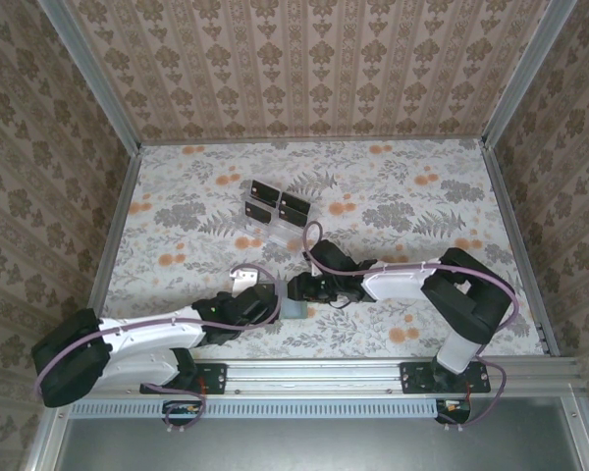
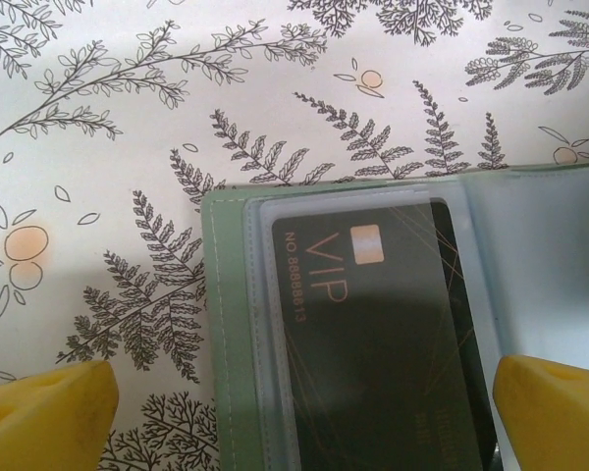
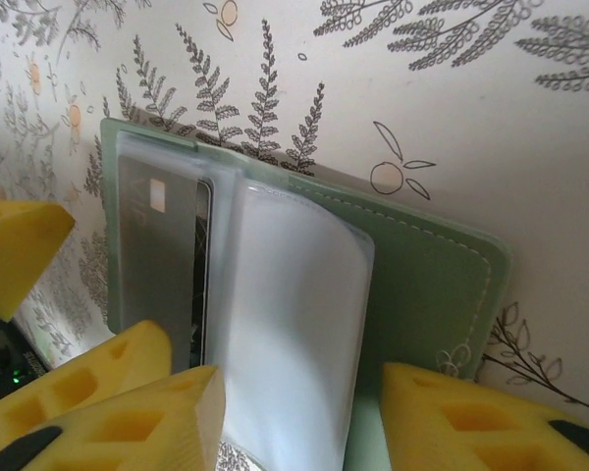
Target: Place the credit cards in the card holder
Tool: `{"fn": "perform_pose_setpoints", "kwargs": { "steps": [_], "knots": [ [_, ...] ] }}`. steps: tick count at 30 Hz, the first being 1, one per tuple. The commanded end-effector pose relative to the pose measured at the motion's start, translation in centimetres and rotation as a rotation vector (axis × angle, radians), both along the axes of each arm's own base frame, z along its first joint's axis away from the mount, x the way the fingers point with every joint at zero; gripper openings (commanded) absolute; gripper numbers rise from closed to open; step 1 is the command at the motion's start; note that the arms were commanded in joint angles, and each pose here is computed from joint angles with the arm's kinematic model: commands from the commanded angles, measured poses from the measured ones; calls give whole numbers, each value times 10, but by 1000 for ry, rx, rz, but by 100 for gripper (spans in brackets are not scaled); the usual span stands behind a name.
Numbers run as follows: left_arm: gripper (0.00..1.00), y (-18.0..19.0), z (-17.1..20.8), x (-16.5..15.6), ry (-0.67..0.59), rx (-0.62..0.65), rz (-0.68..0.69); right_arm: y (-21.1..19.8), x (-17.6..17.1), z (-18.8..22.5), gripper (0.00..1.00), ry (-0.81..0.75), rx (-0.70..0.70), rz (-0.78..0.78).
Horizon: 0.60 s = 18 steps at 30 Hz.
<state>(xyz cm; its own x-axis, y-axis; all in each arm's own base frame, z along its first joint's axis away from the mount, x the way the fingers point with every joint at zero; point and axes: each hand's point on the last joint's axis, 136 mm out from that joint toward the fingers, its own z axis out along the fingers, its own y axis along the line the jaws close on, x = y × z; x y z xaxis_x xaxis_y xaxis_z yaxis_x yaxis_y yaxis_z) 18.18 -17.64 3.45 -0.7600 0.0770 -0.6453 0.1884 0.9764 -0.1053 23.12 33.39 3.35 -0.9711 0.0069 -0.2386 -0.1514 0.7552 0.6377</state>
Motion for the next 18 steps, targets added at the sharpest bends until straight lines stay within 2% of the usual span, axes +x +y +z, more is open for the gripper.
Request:
{"fn": "perform_pose_setpoints", "kwargs": {
  "steps": [1,4,7,18],
  "knots": [
    [100,5,6,2,-23,21,4,10,2,4,35,-7,15,17],
    [100,7,9,2,-27,20,9,9,3,8,14,-17,15,17],
    [100,9,13,2,-36,14,15,6,6,16,0,-37,10,14],
    [100,13,25,5,-60,-8,23,-15,19,50,0,-103,16,-5]
  ]
}}
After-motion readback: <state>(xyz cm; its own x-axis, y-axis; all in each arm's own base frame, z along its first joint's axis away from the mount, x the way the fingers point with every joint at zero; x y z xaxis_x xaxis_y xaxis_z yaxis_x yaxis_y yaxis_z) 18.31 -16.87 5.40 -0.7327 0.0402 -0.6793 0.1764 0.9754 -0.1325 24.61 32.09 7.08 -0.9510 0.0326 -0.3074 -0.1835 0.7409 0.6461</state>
